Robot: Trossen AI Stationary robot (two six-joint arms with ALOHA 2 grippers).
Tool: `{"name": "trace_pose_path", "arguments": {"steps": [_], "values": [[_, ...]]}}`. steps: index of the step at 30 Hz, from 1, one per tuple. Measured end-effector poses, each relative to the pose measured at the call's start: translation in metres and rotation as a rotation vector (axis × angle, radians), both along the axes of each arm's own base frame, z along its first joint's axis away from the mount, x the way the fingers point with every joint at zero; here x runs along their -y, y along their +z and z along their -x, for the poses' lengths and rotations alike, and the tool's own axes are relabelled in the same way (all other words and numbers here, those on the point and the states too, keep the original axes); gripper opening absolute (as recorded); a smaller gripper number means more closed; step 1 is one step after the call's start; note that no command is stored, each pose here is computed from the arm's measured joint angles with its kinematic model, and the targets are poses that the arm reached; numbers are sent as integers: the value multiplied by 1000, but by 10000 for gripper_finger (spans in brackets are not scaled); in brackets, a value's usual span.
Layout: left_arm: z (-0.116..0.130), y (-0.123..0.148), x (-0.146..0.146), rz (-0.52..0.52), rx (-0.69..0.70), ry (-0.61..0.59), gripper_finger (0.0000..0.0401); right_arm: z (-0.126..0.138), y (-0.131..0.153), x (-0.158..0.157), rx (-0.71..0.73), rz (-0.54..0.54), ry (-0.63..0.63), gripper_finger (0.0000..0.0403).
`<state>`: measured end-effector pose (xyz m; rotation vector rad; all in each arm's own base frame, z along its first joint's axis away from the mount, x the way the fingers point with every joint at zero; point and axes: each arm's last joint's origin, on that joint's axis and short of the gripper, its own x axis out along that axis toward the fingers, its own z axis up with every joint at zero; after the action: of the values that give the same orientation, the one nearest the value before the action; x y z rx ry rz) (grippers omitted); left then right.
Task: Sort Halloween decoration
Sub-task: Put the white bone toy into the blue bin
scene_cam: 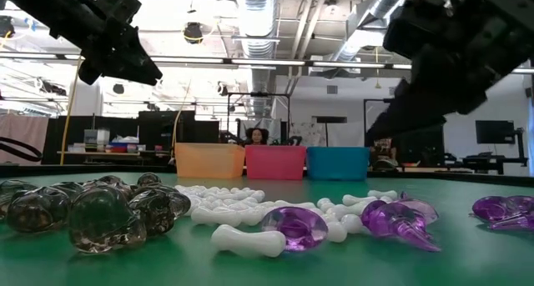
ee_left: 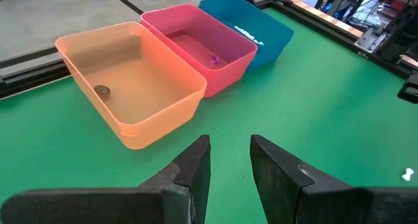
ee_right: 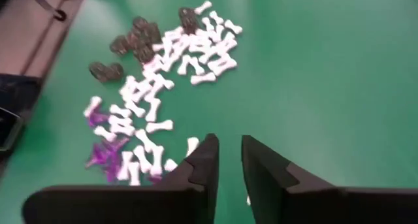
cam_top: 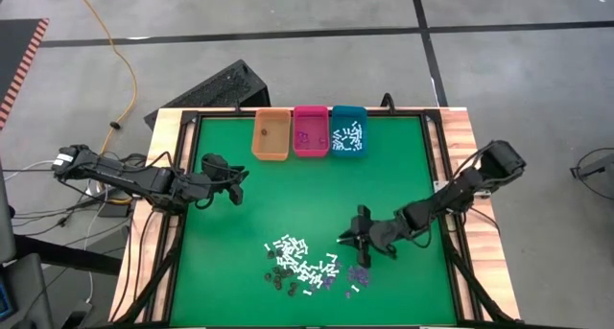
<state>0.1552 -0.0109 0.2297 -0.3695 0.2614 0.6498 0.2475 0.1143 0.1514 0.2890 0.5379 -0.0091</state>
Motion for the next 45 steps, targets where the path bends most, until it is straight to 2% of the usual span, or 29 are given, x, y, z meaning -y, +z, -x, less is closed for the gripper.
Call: {"name": "trace_pose_path", "arguments": {"steps": [6, 15, 19, 27, 38, 45], "values": [[0, -1, 0, 5, -8, -4, 99, -1, -24, -6, -75, 59, -7, 142], [1, -2, 0, 7, -15, -2, 99, -5, -49, -8, -128, 40, -55, 174], [1, -2, 0, 7, -15, -1, 99, -4, -53, -8, -143, 41, -82, 142], [1, -2, 0, 7, -15, -1, 99, -3, -54, -7, -153, 62, -108, 19], [1, -2, 0, 7, -14, 0, 99, -6, -43, -3, -81, 49, -145, 16], [1, -2, 0, 4, -18, -1, 99, -9, -9, 14, 40, 119, -190, 16]]}}
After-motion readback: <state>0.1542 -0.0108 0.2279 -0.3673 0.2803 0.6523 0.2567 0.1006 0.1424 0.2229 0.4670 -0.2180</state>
